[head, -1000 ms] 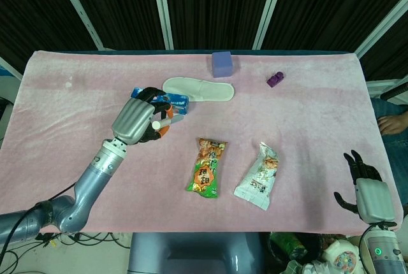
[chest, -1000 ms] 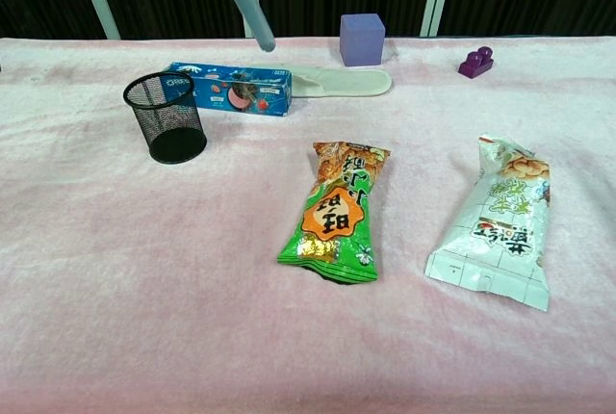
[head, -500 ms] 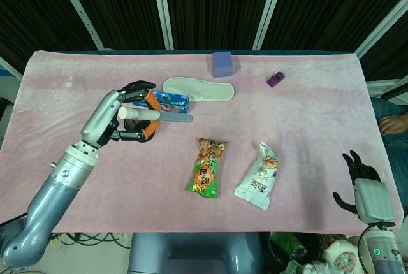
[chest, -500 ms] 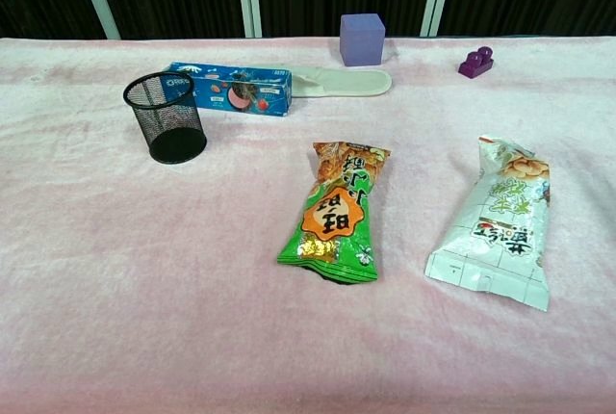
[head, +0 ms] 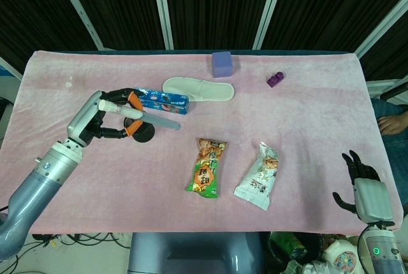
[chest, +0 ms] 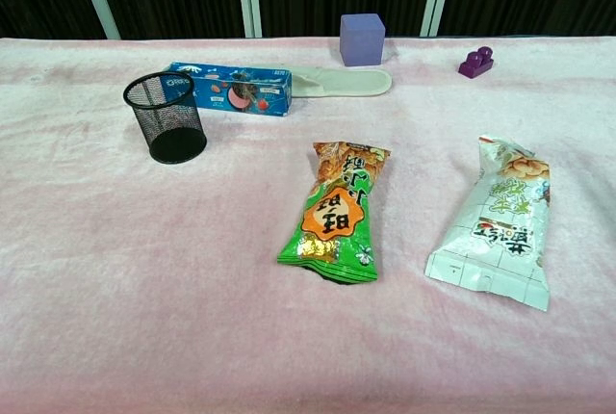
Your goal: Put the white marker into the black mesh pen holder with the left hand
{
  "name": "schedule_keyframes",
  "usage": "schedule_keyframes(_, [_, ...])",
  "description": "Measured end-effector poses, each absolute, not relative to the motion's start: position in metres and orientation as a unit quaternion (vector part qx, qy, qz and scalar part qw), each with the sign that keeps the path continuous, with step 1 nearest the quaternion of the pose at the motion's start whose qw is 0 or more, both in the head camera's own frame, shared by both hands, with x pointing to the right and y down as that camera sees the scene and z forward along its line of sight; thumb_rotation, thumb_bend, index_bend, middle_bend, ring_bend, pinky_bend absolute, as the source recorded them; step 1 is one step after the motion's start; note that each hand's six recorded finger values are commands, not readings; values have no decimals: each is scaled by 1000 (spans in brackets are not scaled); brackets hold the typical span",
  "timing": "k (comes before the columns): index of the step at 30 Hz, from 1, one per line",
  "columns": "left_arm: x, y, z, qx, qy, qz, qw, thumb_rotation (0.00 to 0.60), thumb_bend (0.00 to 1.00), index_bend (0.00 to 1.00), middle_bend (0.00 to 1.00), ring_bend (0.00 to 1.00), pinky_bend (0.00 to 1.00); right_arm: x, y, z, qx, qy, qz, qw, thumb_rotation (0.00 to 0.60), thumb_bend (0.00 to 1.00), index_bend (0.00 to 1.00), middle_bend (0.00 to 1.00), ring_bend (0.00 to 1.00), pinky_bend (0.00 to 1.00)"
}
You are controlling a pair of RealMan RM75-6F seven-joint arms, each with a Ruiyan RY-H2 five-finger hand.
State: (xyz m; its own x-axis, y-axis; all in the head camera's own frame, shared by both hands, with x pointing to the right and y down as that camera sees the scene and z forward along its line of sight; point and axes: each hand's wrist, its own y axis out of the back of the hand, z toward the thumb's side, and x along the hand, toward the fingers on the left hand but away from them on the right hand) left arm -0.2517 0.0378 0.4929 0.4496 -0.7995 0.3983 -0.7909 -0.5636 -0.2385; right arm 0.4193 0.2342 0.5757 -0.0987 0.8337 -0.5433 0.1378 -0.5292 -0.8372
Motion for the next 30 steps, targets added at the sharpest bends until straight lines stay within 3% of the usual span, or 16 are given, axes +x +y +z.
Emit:
schedule_keyframes(11, [-236,52,588,-783,392,-373,307,600,420,611,579,183,176,421,234,574,-612,-400,625,275,600,177,0,19,178,165])
schedule_keyframes(14, [-226,53,596,-762,370,-378,374,600,420,611,579,184,176,421,234,574,-612,-400,624,275,600,177,0,19,178,165])
schedule_keyframes(21, [-203,49,580,-726,350,-351,477,600,420,613,583,184,177,421,234,574,-612,-400,625,275,600,177,0,19,178,165])
schedule_keyframes(26, [-195,44,554,-726,372,-324,478,600,420,622,589,183,192,421,235,574,-612,-399,625,275,600,178,0,19,178,165])
schedule_keyframes(30, [-191,43,529,-752,403,-295,430,600,420,624,590,184,193,420,235,575,-612,-397,625,276,600,177,0,19,178,165])
